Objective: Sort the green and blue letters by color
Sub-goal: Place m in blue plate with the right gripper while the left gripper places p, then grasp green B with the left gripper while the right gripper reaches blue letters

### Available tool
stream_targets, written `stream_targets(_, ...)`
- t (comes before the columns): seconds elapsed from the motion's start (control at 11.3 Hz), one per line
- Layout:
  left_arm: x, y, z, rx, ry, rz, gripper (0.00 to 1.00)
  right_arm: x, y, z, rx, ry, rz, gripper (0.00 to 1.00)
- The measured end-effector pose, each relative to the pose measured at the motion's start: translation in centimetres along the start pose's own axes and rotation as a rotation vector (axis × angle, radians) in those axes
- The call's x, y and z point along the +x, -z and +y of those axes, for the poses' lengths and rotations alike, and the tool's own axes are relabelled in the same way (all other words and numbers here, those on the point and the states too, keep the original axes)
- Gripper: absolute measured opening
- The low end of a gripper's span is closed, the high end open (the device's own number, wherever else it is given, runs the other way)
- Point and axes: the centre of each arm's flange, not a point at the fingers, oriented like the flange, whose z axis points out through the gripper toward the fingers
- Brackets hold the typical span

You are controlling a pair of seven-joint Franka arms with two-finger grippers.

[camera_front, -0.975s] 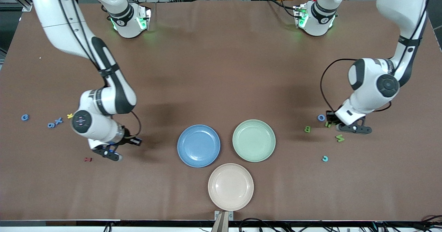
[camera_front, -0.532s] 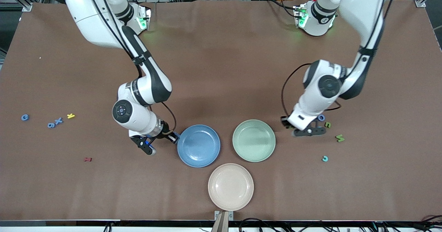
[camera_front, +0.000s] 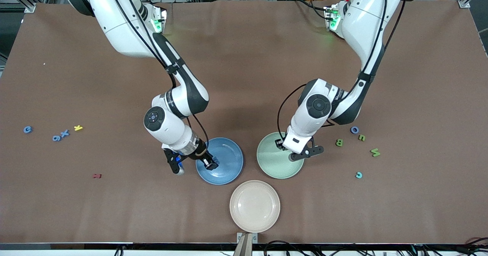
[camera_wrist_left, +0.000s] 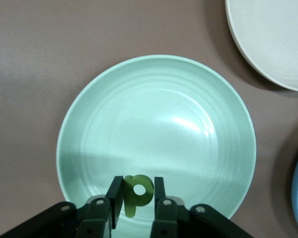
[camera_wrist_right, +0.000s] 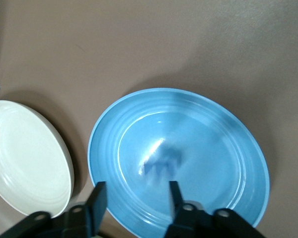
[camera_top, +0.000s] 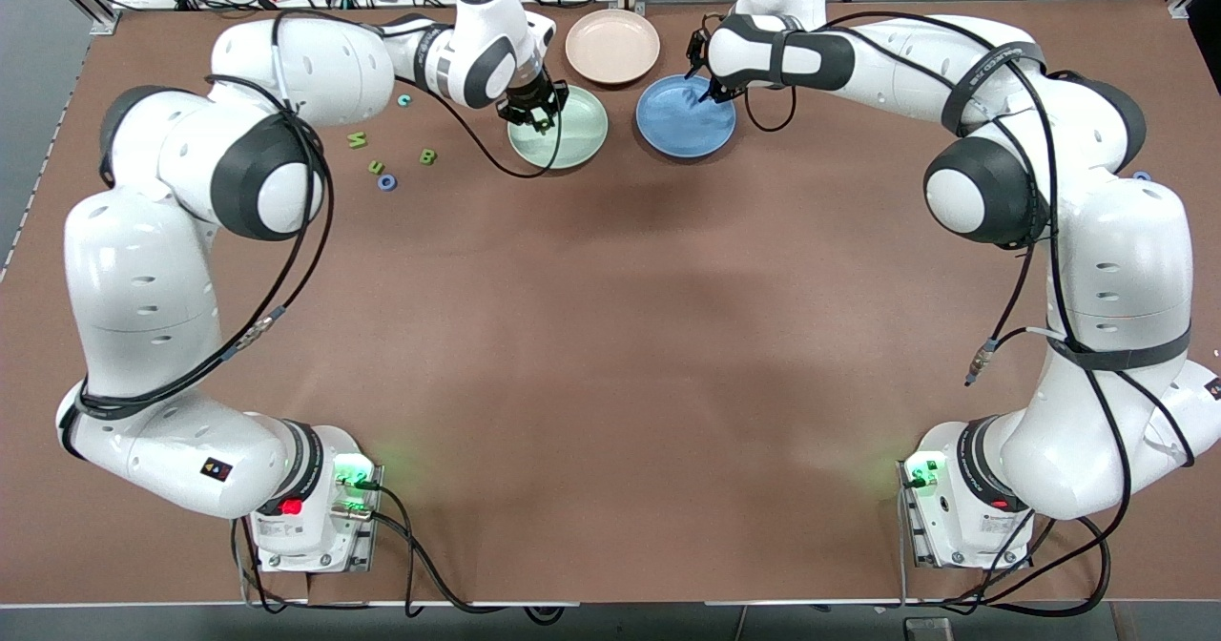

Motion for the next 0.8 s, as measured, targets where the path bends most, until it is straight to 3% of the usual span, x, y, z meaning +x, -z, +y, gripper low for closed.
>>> stream_targets(0.27,1.5,0.3,-0.7,0.004,-0.066,0.019,0.71,1.2,0.4,-0.2,0.0,0.025,0.01,0.95)
stream_targets(0.44,4.4,1.4,-4.6,0.015,-0.152,0.023,0.96,4.1,1.6,0.7,-0.095,0.13,-0.014,1.0)
stream_targets(0.8,8.0,1.7,-14.9,0.041,-0.264,-0.028,1.0,15.6,8.0,7.2,-0.221,0.418,-0.056,1.0)
